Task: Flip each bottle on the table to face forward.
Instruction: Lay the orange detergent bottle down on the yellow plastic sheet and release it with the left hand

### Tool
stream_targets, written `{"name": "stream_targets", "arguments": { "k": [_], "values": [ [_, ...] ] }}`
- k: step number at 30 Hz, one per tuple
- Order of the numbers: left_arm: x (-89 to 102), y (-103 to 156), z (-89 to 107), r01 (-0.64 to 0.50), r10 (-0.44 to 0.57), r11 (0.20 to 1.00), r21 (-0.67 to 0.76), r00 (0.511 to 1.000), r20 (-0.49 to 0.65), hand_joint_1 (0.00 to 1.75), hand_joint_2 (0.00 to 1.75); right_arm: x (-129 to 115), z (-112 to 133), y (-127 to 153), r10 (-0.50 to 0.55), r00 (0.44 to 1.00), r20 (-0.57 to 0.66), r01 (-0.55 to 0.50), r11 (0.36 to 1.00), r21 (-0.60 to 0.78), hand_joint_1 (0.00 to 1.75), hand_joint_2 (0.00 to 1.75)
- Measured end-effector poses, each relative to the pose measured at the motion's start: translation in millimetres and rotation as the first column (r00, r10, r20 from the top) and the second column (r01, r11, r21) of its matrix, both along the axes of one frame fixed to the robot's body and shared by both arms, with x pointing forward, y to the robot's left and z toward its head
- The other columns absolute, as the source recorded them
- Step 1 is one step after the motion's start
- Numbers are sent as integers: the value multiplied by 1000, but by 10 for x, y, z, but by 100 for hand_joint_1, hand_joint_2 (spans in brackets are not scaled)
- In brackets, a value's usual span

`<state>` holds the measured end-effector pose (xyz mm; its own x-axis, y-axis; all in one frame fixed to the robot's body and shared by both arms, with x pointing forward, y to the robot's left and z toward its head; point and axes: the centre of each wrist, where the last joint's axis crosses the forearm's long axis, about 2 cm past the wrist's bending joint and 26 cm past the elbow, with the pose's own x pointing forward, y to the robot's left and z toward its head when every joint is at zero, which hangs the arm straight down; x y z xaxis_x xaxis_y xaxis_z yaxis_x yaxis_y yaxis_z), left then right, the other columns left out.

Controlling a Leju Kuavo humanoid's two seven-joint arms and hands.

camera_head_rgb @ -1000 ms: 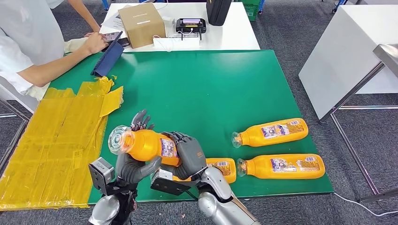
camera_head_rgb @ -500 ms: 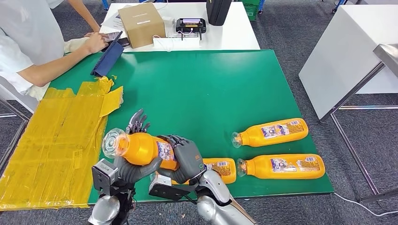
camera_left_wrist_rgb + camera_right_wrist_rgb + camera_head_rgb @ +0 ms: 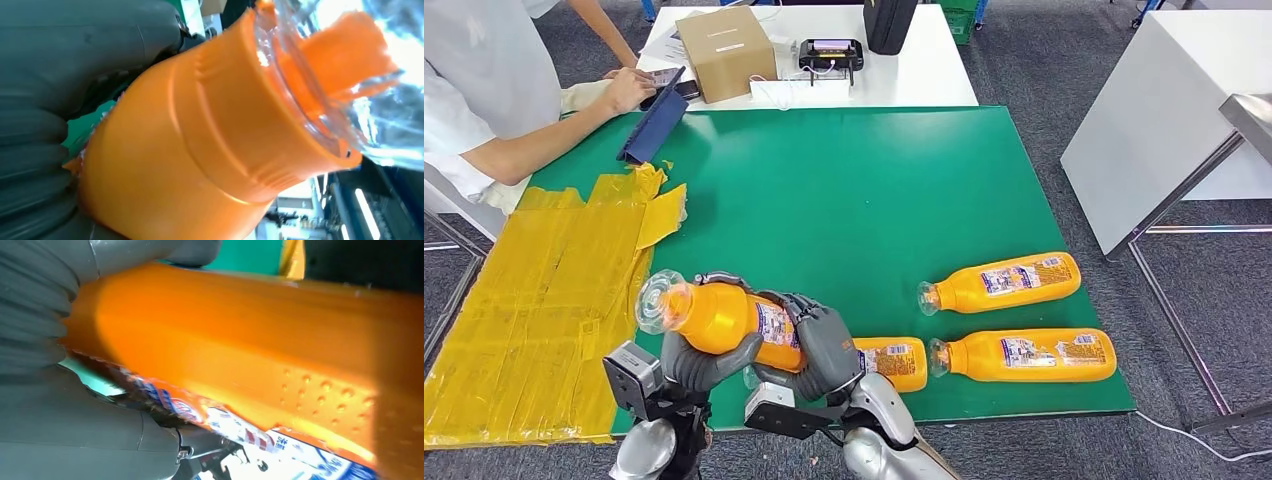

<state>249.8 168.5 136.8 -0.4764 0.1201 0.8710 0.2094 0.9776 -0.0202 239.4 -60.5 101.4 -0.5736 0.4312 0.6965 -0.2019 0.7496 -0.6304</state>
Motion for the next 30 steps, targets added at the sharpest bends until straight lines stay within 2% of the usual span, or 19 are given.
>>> {"name": "stream_targets", "arguments": {
  "k": [4,6,8,10,12,14,16,18,20,25,27,30],
  "values": [
    [102,64,126,-91,87,995,47,993,84,175,175,-45,-4,-67,-39,999,10,39,998,41,0,0],
    [159,113,190,-160,147,983,88,980,136,175,175,-56,-1,-112,-61,998,15,60,997,57,0,0],
    [229,188,270,-291,244,936,197,942,231,175,175,-76,29,-167,-89,996,28,86,992,90,0,0],
    [333,292,382,-453,333,825,338,873,357,175,175,-105,100,-242,-124,991,52,116,984,137,0,0],
    [467,405,498,-598,384,653,465,791,477,175,175,-138,193,-338,-166,983,85,148,972,182,0,0],
    [621,508,585,-709,392,431,558,704,592,175,175,-164,292,-450,-208,971,122,178,960,217,0,87],
    [774,607,638,-769,369,229,597,636,677,175,175,-184,387,-550,-238,958,158,197,950,241,0,175],
    [910,702,656,-780,337,67,622,604,722,175,175,-196,464,-621,-255,949,186,205,946,251,0,175],
    [1012,787,642,-769,313,-47,638,595,740,175,175,-201,519,-669,-266,942,205,211,944,255,0,175],
    [1135,927,594,-740,299,-128,660,606,737,175,175,-205,590,-740,-284,931,229,221,938,268,0,175],
    [1180,962,580,-694,311,-162,702,639,704,175,175,-202,606,-755,-286,930,230,225,939,260,0,175],
    [1296,1031,528,-554,359,-250,794,709,607,175,175,-200,613,-762,-270,940,209,229,953,200,0,175]
  ]
}}
